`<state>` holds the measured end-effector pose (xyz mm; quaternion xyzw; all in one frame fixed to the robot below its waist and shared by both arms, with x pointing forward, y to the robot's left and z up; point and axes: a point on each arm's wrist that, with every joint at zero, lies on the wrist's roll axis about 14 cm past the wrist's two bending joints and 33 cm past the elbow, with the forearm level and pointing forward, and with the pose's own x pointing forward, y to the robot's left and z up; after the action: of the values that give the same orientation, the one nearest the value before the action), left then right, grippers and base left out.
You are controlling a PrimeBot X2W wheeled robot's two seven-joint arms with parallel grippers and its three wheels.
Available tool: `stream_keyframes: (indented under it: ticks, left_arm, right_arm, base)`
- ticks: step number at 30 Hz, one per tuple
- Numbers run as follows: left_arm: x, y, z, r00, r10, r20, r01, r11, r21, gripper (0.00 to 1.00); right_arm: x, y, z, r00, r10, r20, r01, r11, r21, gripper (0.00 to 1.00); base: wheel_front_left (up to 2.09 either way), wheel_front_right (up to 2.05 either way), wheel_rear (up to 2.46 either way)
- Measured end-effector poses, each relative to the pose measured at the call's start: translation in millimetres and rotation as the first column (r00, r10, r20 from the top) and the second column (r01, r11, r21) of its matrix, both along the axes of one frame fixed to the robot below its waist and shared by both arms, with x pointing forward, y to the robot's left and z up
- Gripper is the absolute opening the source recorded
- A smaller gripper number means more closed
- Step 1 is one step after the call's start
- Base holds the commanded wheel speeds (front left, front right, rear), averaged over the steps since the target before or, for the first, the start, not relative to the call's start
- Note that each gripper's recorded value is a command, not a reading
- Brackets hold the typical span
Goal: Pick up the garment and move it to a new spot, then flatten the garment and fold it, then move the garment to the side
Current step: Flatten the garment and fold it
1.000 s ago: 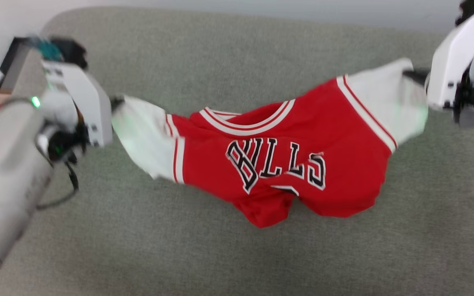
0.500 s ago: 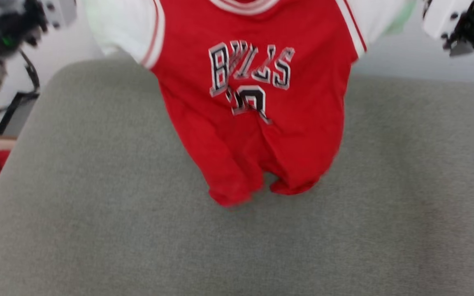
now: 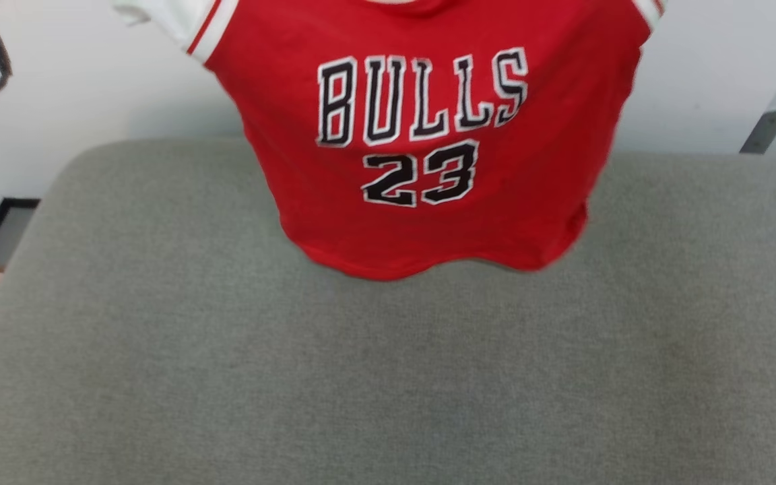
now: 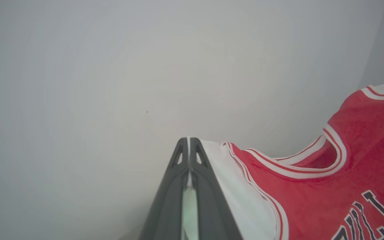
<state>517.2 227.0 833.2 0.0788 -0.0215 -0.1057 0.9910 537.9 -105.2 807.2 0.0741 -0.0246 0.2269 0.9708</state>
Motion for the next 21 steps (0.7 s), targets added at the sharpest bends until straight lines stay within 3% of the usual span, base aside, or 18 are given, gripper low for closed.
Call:
stream_keyframes:
  ticks: [7,11,14,17,21]
  left_arm:
    - [36.6,-10.1,-4.9,1.000,-0.019,0.000,0.019,1.000,0.022,0.00]
    - [76.4,-26.8,-17.6,0.996,-0.031,0.085,0.030,0.999,0.022,0.00]
    - [104.0,-44.5,-14.0,0.980,-0.050,0.192,0.052,0.999,-0.002,0.00]
    - [122.3,-60.4,5.9,0.933,-0.079,0.351,0.087,0.996,-0.006,0.00]
    - [138.1,-81.2,24.9,0.849,-0.148,0.507,0.159,0.987,0.022,0.00]
  right_arm:
    - [31.8,-19.7,6.9,0.997,-0.063,0.050,0.064,0.998,-0.014,0.00]
    - [64.3,-26.4,7.6,0.966,-0.137,0.218,0.150,0.988,-0.045,0.00]
    - [89.0,-31.9,2.2,0.917,-0.180,0.357,0.214,0.975,-0.058,0.00]
    - [106.4,-41.5,10.0,0.829,-0.200,0.522,0.284,0.955,-0.084,0.00]
    - [129.1,-50.6,17.0,0.727,-0.162,0.667,0.385,0.901,-0.201,0.00]
  base:
    - [0.00,0.00,0.00]
    - [0.00,0.00,0.00]
    - [0.00,0.00,0.00]
    - [0.00,0.00,0.00]
    - [0.00,0.00,0.00]
